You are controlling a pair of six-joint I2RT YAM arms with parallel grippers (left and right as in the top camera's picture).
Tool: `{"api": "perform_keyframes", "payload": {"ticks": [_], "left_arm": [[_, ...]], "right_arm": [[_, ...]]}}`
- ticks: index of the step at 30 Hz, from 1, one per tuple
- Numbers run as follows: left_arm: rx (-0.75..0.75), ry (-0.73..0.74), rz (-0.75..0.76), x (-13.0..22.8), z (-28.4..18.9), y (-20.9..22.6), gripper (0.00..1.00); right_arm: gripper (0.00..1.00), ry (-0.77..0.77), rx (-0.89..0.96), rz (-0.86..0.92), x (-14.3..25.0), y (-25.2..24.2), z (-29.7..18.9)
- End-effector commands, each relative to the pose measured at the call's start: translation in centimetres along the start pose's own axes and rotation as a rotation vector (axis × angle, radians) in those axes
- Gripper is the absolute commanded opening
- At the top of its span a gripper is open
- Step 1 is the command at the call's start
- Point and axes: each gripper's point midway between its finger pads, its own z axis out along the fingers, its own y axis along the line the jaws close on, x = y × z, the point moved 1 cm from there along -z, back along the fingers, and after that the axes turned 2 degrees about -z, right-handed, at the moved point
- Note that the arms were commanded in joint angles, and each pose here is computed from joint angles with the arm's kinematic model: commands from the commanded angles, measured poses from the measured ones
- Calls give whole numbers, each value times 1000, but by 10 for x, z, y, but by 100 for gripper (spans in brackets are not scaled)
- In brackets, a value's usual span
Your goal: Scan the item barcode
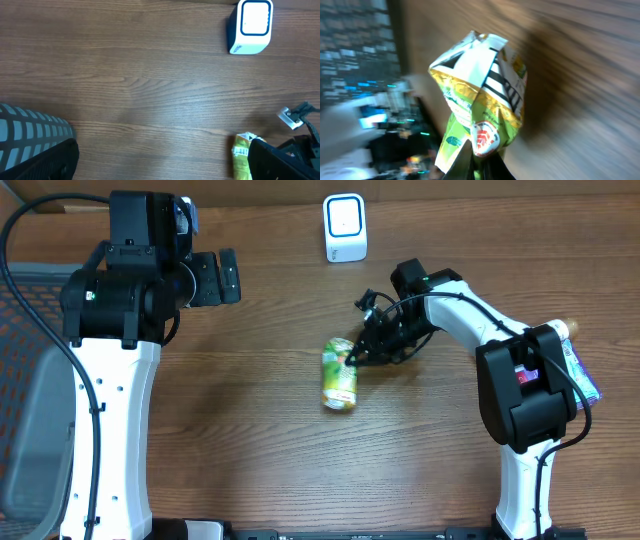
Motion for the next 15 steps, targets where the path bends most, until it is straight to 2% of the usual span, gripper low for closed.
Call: {"api": "perform_keyframes", "payload": {"ticks": [1, 2, 4, 6, 8, 15], "left_arm": [[-11, -7, 15, -3, 0, 3, 100], [-11, -7, 15, -3, 0, 3, 100], [-11, -7, 15, -3, 0, 3, 100], [-11, -7, 15, -3, 0, 3, 100], [-11, -7, 15, -3, 0, 3, 100], [-11, -7, 15, -3, 0, 3, 100]], "right_arm": [[6, 11, 218, -129, 4, -14, -15], [15, 17, 255, -117, 6, -20, -16], [42, 15, 306, -74, 6, -27, -19], [63, 14, 309, -42, 7, -28, -19], [69, 33, 305, -23, 11, -25, -20], [74, 142, 281, 33, 37, -7, -19]]}}
